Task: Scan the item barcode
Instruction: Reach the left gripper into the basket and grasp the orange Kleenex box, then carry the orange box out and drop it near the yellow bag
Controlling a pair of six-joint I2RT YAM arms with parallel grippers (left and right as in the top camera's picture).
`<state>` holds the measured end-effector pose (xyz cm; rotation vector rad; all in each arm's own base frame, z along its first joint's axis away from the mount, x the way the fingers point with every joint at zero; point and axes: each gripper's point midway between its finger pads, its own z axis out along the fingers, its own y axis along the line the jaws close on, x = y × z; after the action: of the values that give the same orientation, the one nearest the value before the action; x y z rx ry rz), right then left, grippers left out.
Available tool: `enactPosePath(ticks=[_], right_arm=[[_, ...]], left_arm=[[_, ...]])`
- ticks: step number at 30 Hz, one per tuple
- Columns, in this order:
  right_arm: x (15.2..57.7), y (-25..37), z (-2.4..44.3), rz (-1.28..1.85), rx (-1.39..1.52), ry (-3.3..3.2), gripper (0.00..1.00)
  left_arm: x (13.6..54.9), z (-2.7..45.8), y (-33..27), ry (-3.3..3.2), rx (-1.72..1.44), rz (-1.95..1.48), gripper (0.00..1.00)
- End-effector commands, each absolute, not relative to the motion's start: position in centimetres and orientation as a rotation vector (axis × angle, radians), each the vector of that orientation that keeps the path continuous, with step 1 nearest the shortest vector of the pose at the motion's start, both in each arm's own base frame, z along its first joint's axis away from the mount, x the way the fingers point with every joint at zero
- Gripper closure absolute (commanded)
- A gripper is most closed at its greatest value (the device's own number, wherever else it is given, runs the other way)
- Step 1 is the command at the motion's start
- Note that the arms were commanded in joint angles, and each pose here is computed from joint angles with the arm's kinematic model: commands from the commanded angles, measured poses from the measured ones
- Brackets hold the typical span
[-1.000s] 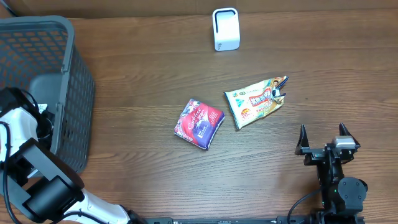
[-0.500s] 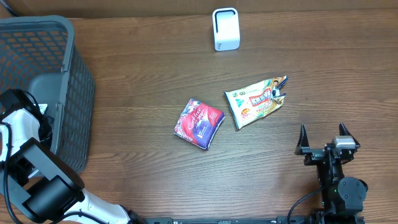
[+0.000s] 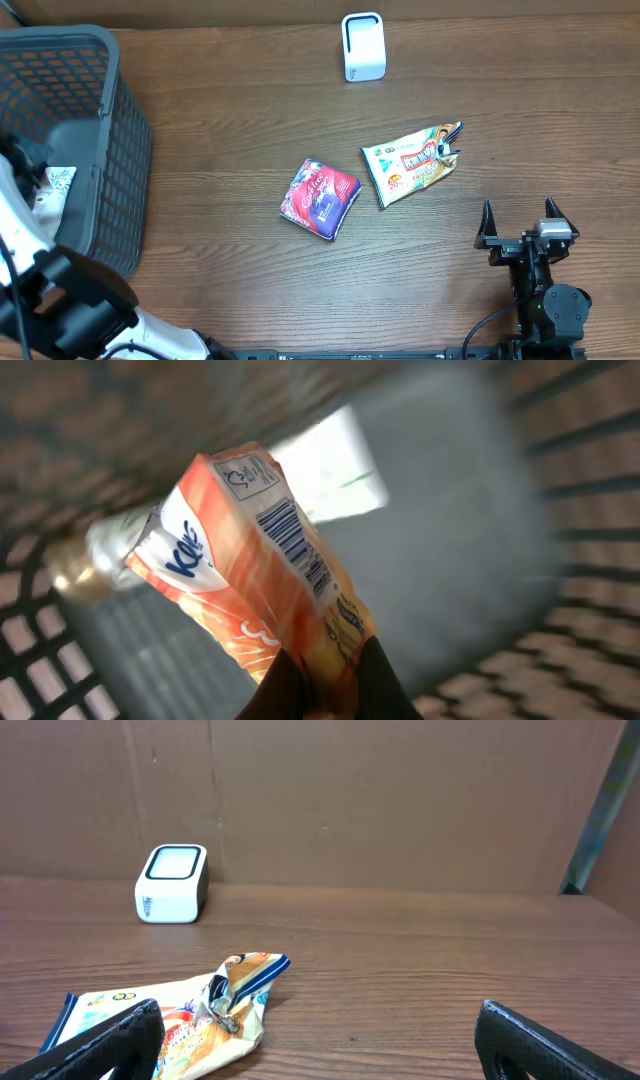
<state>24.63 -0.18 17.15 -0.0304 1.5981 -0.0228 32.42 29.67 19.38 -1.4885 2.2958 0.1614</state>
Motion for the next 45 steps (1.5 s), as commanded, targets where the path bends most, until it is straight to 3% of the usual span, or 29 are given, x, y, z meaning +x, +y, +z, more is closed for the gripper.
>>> enactPosePath(ticks=[1,7,14,20,25,33,36,38,45], right_arm=[[24.6,-0.3,17.0,-0.025,-0.023,1.595,0.0],[24.6,-0.3,17.0,-0.025,-0.023,1.595,0.0],[24.6,-0.3,17.0,-0.025,-0.023,1.595,0.0],[24.6,-0.3,17.0,-0.025,-0.023,1.595,0.0],[24.6,-0.3,17.0,-0.025,-0.023,1.595,0.0],[24.6,-0.3,17.0,-0.025,-0.023,1.595,0.0],[24.6,-0.3,17.0,-0.025,-0.023,1.595,0.0],[24.6,-0.3,17.0,-0.025,-0.023,1.595,0.0],[24.6,-0.3,17.0,-0.025,-0.023,1.595,0.0]], left_arm=[[35.6,29.2,25.4,2.147,-1.234,-0.086,0.96],[38.1,36.5,15.1,2.111,-0.868,-0.39,0.96],[40.0,35.9,-1.1,2.321,-0.436,-0.583,0.96],[39.2,29.4,-14.4,2.579,-0.076,-0.707,0.96],[36.5,20.6,-23.1,2.858,0.133,-0.728,0.96],[32.8,11.0,-30.1,3.103,0.354,-0.652,0.96],[32.3,9.7,-30.4,3.137,0.376,-0.632,0.56],[32.4,10.0,-30.2,3.128,0.39,-0.634,0.46],[36.0,16.9,-27.3,3.013,0.312,-0.627,0.42]])
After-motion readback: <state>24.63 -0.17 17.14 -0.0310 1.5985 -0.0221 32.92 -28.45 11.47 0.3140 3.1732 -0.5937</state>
